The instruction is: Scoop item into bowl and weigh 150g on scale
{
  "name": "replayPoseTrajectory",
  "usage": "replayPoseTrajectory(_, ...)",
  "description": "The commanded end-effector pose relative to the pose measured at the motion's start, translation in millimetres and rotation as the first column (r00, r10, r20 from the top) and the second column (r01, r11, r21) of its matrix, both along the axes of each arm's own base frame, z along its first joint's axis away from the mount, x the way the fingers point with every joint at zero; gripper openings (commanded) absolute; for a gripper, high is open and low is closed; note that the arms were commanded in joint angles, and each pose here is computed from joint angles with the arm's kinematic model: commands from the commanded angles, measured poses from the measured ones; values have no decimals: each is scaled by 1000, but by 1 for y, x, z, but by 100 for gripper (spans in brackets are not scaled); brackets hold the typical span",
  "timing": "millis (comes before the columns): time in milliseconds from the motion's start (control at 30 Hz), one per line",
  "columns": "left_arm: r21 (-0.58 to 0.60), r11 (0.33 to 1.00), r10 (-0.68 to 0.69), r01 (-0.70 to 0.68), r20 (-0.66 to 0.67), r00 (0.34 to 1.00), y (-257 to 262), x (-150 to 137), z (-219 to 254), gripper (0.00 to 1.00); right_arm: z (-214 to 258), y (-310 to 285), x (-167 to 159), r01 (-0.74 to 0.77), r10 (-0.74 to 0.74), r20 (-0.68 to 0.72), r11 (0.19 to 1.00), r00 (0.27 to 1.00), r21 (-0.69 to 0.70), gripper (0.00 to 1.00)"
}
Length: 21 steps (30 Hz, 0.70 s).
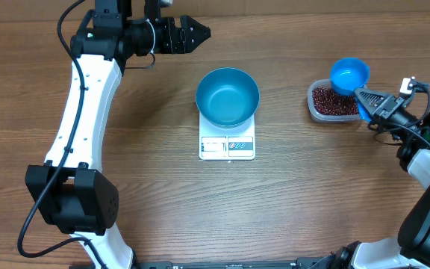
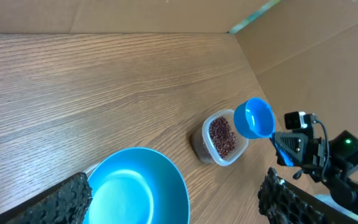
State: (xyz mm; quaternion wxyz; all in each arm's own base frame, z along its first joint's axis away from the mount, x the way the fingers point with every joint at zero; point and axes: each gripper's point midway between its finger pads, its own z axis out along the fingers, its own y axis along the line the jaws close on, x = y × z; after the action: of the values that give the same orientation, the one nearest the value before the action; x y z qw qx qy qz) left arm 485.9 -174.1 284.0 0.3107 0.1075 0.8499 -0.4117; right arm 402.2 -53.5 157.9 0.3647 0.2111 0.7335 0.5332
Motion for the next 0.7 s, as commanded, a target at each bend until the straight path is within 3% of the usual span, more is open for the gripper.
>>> replayPoseTrajectory(0, 24, 1000, -4, 2, 71, 997, 2, -2, 18, 91, 19, -23, 16, 104, -93, 87, 986, 992, -128, 4)
replayPoseTrajectory(267, 29, 1000, 1, -3, 71, 997, 3, -2, 17, 95, 86, -19, 30, -12, 23, 136, 997, 990, -82, 4)
replayPoseTrajectory(467, 31, 1000, 3, -5, 71, 997, 3, -1, 17, 94, 120, -17, 30, -74, 98, 145, 984, 985, -162, 4)
replayPoseTrajectory(667, 108, 991, 73, -78, 50, 996, 16, 4, 3, 94, 80, -27, 13, -46, 15, -98, 945, 995, -324, 4)
